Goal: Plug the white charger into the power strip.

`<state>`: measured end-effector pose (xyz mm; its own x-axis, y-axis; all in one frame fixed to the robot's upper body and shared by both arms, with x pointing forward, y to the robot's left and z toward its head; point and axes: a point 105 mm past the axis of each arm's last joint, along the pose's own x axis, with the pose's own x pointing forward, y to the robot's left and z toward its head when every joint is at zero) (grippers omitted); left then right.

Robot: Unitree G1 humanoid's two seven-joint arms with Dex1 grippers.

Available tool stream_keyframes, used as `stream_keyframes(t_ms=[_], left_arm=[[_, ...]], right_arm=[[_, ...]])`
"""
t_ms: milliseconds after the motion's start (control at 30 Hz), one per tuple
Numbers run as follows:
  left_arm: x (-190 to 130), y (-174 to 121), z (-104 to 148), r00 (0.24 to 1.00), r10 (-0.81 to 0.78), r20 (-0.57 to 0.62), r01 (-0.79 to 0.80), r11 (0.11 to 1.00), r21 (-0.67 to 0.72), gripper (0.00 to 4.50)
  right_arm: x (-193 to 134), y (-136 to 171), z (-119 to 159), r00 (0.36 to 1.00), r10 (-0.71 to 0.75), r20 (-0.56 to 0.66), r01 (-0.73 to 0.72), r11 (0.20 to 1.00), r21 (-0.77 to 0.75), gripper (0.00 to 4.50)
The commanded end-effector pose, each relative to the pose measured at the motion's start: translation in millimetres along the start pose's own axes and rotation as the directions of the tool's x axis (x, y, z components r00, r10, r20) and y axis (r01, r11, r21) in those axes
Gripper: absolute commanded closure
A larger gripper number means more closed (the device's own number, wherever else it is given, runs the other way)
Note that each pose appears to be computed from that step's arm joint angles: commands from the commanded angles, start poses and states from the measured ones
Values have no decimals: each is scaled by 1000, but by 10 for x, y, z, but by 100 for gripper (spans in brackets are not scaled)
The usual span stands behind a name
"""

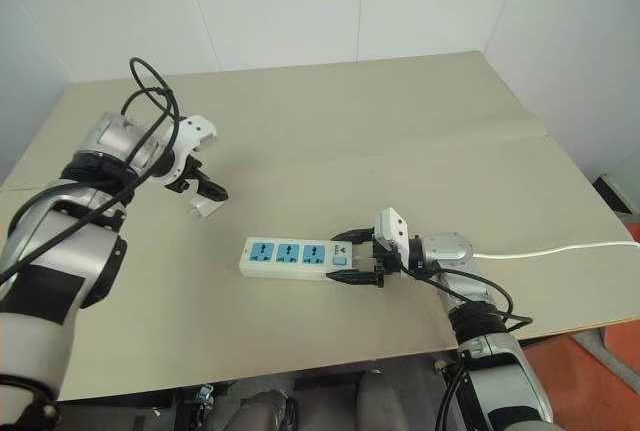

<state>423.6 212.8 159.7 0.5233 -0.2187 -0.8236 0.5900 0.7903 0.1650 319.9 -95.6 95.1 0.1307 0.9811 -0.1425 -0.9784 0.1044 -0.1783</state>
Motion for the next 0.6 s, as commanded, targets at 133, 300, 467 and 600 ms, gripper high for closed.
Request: stream_keyframes(t_ms=[133, 300, 467, 600], left_arm=[[-35, 31, 102, 999, 25, 21, -26, 999, 45, 0], [29, 26, 79, 999, 36, 27, -36, 999, 24, 0], [74, -5, 64, 999, 25, 23, -25, 999, 29, 90], [94, -20, 59, 1000, 24, 13, -25, 999, 34, 224]], right_arm=[[45, 25, -65, 1000, -11, -16, 11, 1000, 14, 112], [36, 23, -68, 1000, -14, -21, 14, 1000, 12, 112], [19, 22, -71, 999, -16, -29, 17, 1000, 12, 112], [10, 25, -77, 999, -19, -34, 19, 1000, 13, 112]])
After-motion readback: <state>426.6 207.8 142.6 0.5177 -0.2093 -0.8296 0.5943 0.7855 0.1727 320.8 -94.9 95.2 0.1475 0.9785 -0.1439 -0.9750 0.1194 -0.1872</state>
